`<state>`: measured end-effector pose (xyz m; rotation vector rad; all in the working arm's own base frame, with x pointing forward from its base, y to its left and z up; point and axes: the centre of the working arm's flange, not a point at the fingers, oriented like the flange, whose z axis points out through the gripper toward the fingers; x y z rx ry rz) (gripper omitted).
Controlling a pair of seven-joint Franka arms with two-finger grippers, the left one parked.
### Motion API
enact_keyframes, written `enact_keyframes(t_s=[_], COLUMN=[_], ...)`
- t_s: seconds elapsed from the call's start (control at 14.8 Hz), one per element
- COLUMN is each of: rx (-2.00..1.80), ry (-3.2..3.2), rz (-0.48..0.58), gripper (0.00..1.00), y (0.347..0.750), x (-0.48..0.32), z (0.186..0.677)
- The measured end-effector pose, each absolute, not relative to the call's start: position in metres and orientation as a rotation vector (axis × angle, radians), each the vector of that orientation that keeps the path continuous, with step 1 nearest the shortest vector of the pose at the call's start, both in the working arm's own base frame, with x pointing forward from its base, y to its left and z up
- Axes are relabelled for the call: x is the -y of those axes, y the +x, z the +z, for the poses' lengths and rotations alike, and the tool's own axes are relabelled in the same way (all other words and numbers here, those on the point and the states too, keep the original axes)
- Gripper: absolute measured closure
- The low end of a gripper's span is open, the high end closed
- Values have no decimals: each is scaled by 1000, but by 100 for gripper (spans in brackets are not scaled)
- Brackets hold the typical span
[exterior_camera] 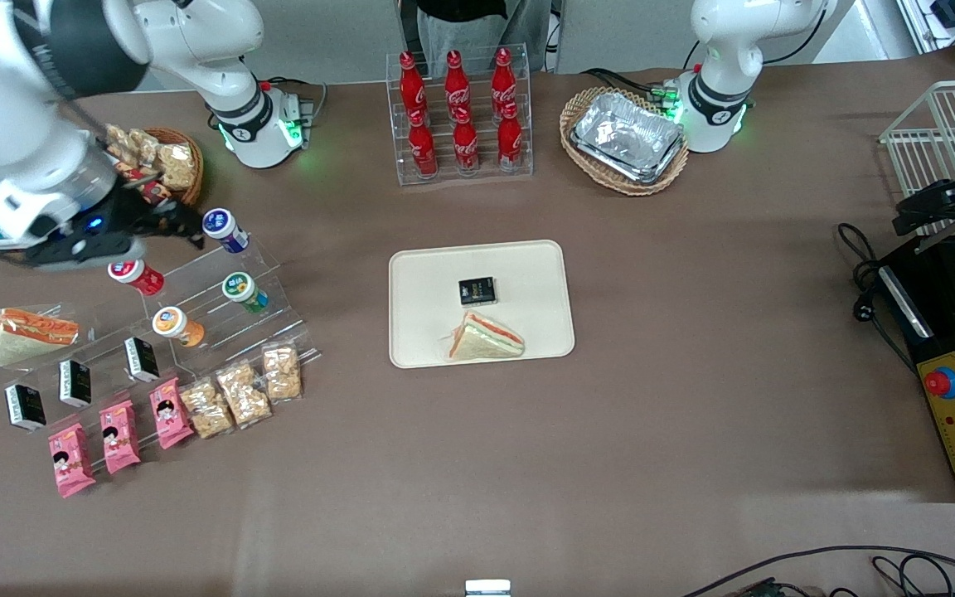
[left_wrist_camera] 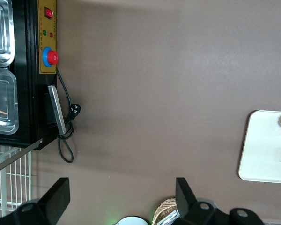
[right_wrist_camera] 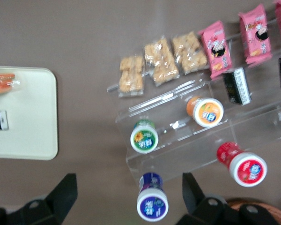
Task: Place green gum on tray
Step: 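Move the right gripper over the acrylic rack toward the green gum bottle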
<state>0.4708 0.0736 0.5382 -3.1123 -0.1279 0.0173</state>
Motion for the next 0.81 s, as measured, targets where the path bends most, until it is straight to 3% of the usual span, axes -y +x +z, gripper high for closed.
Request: enact_keyframes(t_s=[0.27,0.81], rx=[130,113], ry=[-3112,-3110], rz=[14,7], gripper=[0,0], y=[435,446], x=[-69,-66], z=[517,495])
